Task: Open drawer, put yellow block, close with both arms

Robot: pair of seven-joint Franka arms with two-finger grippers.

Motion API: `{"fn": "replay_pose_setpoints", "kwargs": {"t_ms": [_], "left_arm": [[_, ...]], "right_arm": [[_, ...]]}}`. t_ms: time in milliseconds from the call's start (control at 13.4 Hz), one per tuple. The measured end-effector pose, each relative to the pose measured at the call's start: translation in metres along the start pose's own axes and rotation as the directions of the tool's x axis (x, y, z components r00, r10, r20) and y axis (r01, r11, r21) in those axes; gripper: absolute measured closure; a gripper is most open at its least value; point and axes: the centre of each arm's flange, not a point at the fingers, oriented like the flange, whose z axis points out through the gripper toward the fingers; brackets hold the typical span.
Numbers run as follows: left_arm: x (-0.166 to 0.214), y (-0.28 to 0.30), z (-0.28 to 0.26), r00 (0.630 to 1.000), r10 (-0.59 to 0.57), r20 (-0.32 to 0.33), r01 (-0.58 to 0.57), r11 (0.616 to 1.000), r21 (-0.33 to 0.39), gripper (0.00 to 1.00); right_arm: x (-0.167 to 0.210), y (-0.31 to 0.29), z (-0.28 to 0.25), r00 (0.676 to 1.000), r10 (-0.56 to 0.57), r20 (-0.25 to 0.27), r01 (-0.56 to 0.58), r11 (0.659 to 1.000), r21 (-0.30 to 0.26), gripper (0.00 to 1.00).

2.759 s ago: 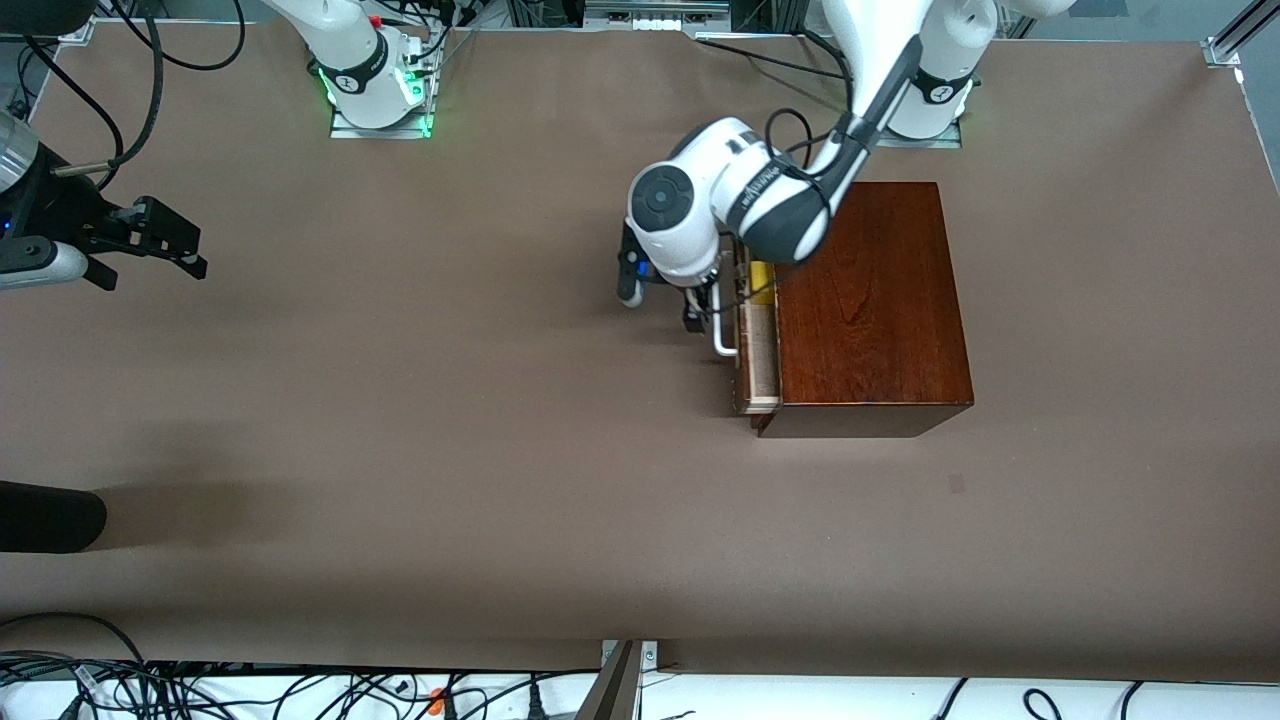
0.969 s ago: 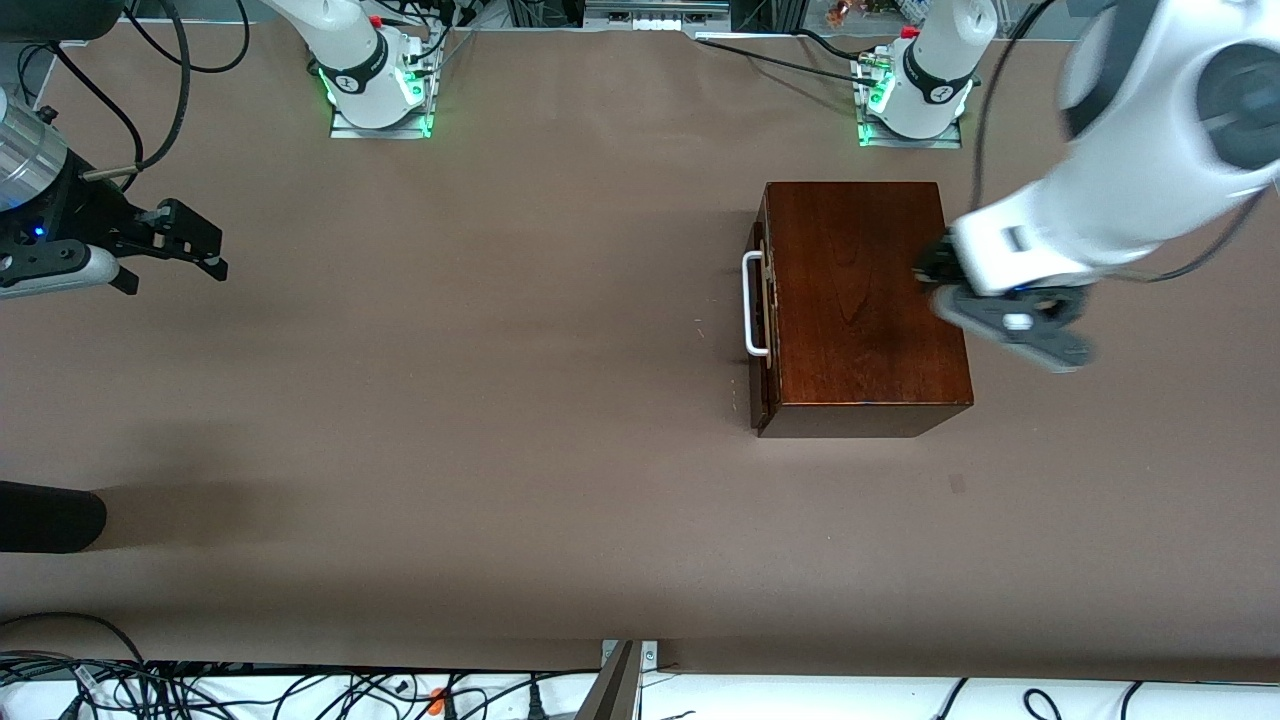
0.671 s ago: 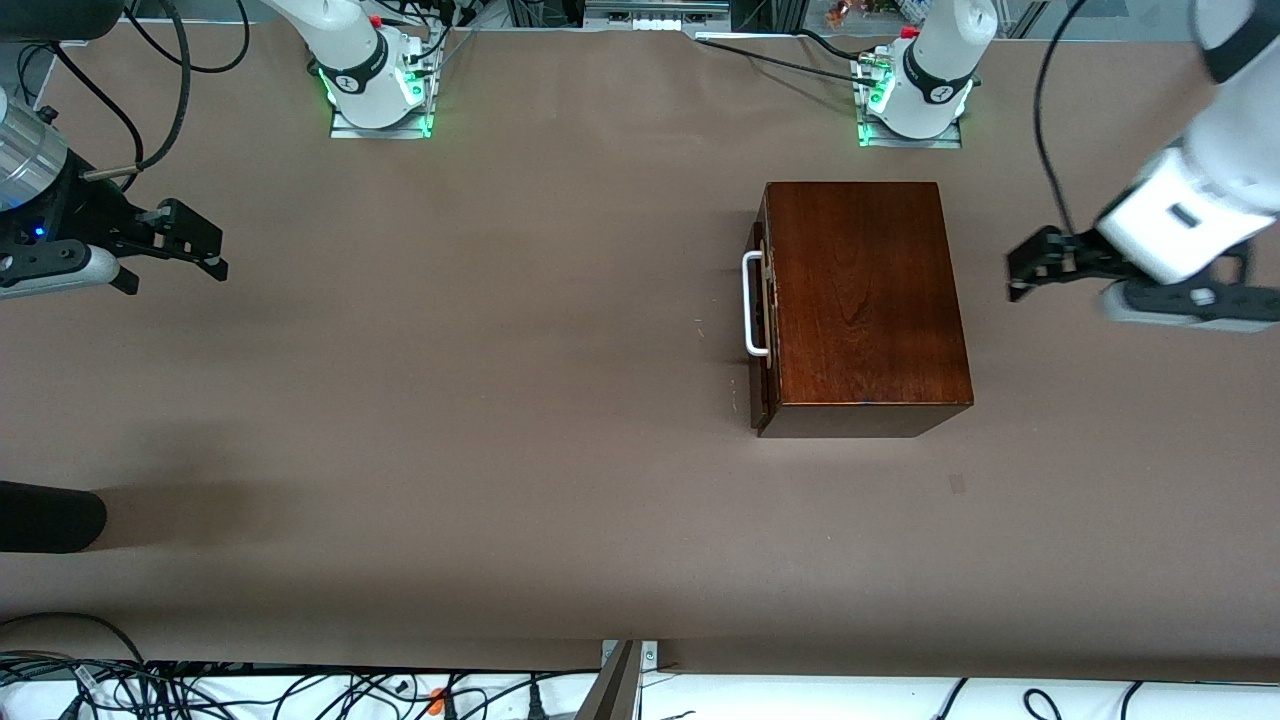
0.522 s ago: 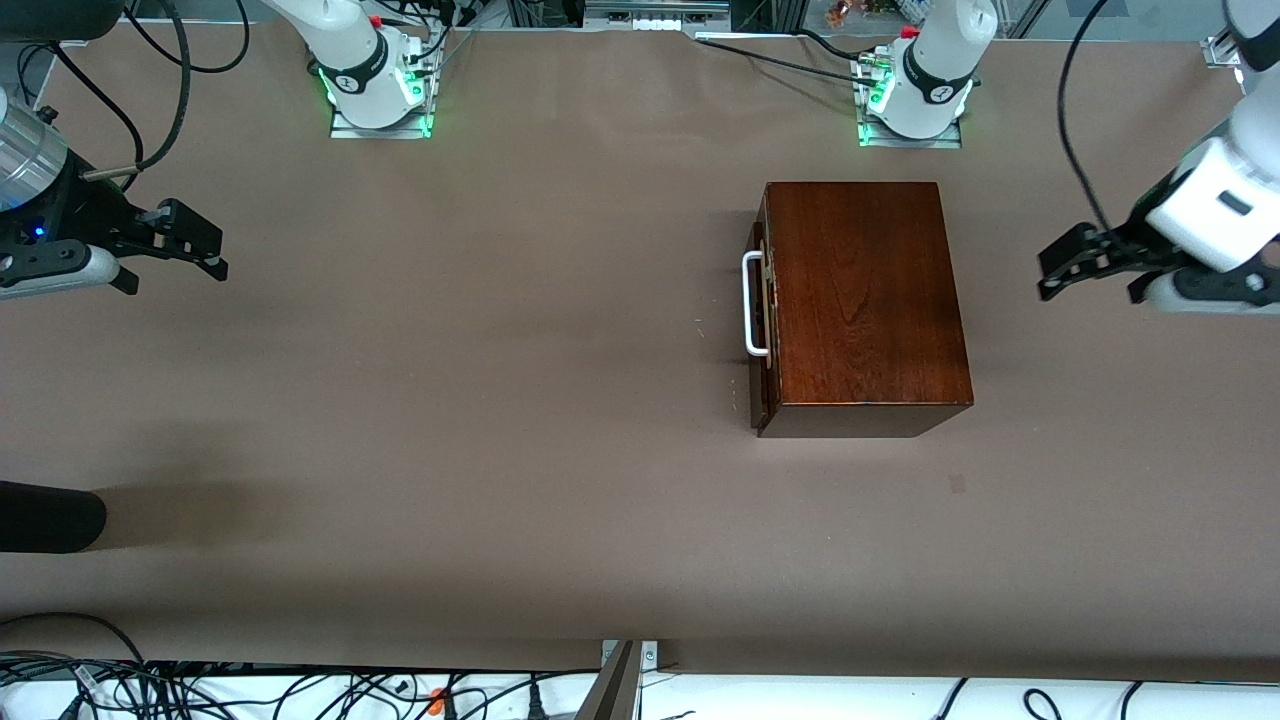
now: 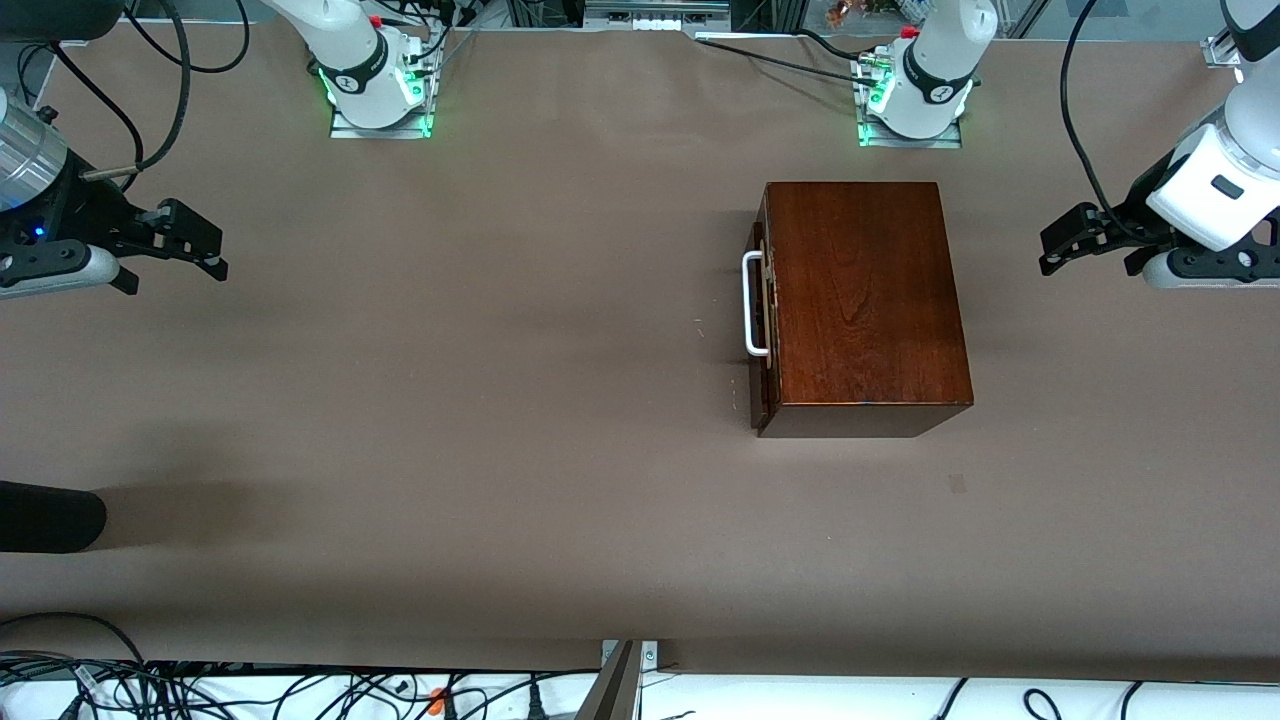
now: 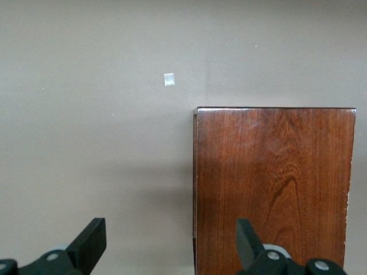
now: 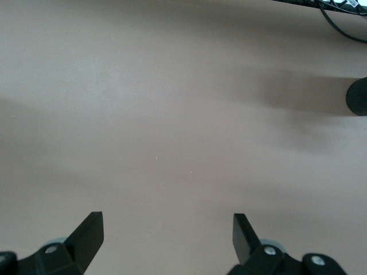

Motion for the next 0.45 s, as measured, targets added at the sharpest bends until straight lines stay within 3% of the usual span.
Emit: {"fn": "replay_pose_setpoints", "kwargs": {"t_ms": [447], "left_arm": [[0.0011,0.0009,0.0034,1.000,0.001,0.008,-0.001,1.000,0.001,0.00]], "right_arm": [[-0.0001,0.0017,-0.0001,1.000,0.003,0.000,-0.003,1.000,0.000,0.00]]}}
